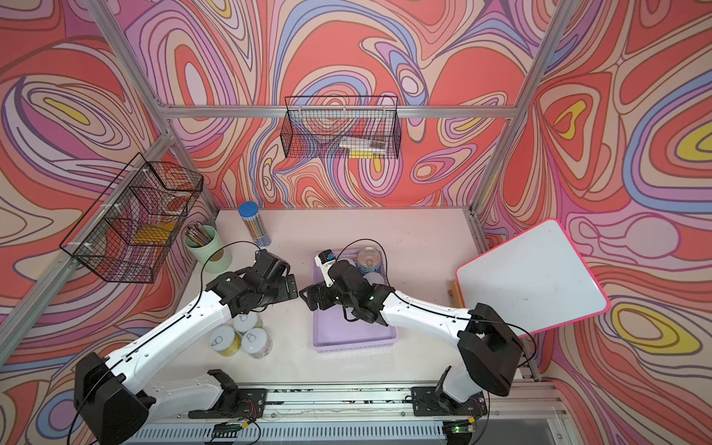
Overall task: Put the canned food in the basket
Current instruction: Pick up the canned food from the center of the board.
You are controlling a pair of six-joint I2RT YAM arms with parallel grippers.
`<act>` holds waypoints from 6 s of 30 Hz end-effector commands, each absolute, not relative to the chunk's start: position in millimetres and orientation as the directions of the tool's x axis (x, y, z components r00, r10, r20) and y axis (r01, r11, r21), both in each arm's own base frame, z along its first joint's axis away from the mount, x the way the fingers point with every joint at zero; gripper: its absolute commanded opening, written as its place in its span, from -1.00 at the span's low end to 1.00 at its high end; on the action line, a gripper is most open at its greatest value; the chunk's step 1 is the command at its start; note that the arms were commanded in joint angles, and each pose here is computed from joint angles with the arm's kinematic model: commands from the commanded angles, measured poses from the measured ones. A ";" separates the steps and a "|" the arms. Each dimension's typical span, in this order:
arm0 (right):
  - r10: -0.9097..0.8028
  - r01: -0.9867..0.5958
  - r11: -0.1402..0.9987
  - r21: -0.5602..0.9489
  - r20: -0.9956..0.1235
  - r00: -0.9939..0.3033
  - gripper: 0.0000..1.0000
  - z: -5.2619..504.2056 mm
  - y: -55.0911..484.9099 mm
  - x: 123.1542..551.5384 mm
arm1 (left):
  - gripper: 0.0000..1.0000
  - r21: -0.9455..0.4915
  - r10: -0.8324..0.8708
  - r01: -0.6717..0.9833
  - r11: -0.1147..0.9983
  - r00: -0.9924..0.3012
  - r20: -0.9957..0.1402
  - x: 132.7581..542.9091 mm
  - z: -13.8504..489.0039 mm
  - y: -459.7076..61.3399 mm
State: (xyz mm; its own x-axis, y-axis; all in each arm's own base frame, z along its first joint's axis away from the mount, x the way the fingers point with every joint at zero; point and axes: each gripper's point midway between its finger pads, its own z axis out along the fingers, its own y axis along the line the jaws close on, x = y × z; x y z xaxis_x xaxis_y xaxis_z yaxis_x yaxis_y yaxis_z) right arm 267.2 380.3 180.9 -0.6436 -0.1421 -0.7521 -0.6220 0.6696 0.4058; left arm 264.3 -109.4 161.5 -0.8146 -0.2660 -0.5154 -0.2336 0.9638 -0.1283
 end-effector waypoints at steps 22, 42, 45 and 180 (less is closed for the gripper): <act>-0.211 -0.733 0.572 0.368 -0.798 -0.565 0.75 194.4 442.4 232.4 | 0.98 -0.009 -0.469 -0.512 0.859 -0.781 -0.411 219.1 122.2 -10.8; -0.255 -0.810 0.493 0.316 -0.838 -0.482 0.76 201.7 427.7 213.0 | 0.98 -0.023 -0.504 -0.521 0.853 -0.812 -0.294 239.3 84.4 1.9; -0.256 -0.813 0.489 0.316 -0.839 -0.480 0.76 202.4 429.1 212.8 | 0.98 -0.030 -0.510 -0.524 0.851 -0.812 -0.283 240.5 79.2 1.6; -0.061 -0.792 0.481 0.375 -0.887 -0.457 0.78 244.6 401.6 226.9 | 0.39 -0.088 -0.441 -0.434 0.897 -0.860 -0.258 243.9 120.7 -28.3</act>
State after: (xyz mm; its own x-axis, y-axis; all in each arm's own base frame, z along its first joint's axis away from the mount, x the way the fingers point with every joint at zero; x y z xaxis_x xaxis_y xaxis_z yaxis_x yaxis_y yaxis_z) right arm 225.2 408.4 234.9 -0.4970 -0.0750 -0.8645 -0.7813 0.4721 0.4082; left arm 243.0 -27.8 98.8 -0.8506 -0.4745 -0.2266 -0.4681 0.8796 -0.0848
